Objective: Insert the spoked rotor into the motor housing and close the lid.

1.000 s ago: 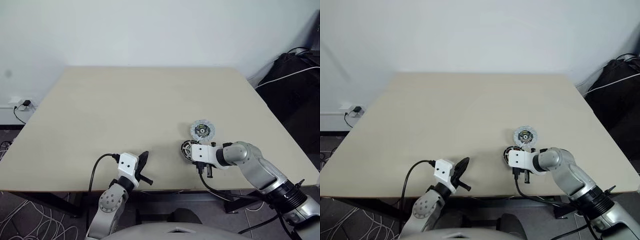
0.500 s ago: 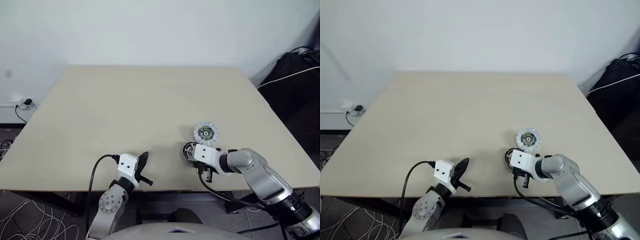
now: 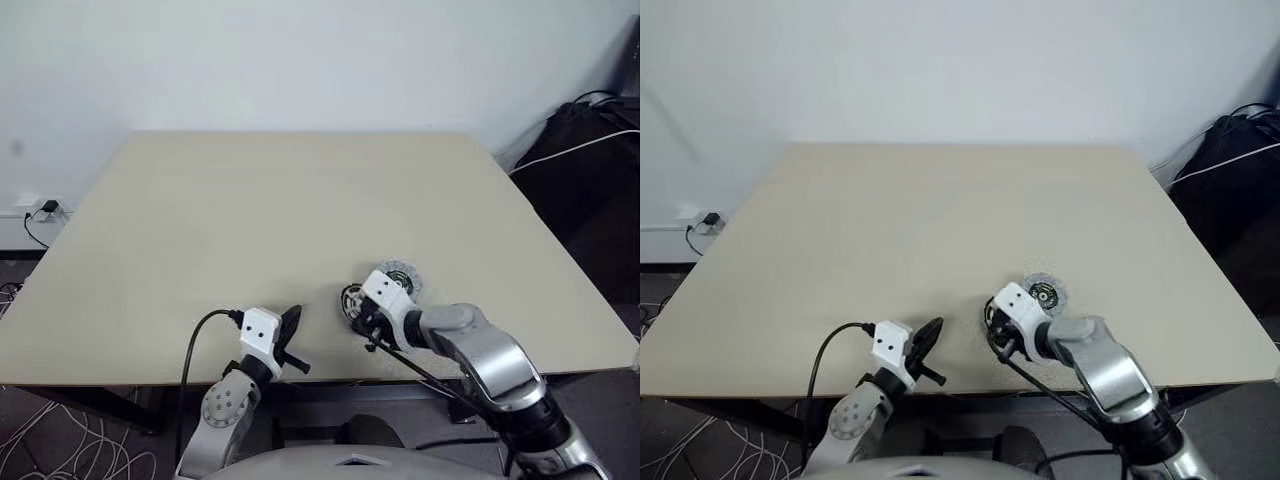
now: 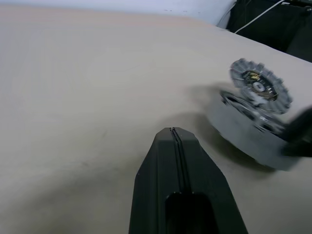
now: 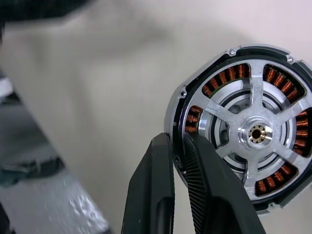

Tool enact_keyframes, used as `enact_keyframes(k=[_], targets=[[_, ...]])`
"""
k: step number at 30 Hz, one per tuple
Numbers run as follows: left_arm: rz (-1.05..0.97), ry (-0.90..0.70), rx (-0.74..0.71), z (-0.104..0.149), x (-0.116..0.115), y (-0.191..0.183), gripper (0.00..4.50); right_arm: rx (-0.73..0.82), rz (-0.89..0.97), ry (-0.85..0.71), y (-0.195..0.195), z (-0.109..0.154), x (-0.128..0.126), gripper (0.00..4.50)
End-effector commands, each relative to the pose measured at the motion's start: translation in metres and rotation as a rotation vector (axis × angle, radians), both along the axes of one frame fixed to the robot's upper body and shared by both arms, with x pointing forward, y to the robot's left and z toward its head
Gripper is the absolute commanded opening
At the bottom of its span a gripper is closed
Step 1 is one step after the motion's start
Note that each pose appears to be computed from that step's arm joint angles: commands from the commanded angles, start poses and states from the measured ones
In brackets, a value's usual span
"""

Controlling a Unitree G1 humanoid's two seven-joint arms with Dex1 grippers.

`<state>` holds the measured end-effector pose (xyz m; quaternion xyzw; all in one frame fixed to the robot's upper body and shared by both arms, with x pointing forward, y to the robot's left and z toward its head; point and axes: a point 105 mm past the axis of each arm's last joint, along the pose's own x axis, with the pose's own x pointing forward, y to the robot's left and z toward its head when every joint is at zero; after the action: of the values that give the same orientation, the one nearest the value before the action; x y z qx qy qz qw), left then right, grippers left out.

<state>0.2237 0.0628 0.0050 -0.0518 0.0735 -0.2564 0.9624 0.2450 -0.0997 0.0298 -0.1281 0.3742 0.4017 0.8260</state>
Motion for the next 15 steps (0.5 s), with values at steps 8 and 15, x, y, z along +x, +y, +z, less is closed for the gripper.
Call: enact_keyframes(k=[8, 15], targets=[[0.014, -0.051, -0.019, 0.014, 0.004, 0.000, 0.00, 0.014, -0.130, -0.040, 0.006, 0.009, 0.030, 0.11], [0.016, -0.057, -0.019, 0.018, 0.004, -0.001, 0.00, 0.089, -0.110, -0.097, 0.023, 0.017, 0.034, 1.59]])
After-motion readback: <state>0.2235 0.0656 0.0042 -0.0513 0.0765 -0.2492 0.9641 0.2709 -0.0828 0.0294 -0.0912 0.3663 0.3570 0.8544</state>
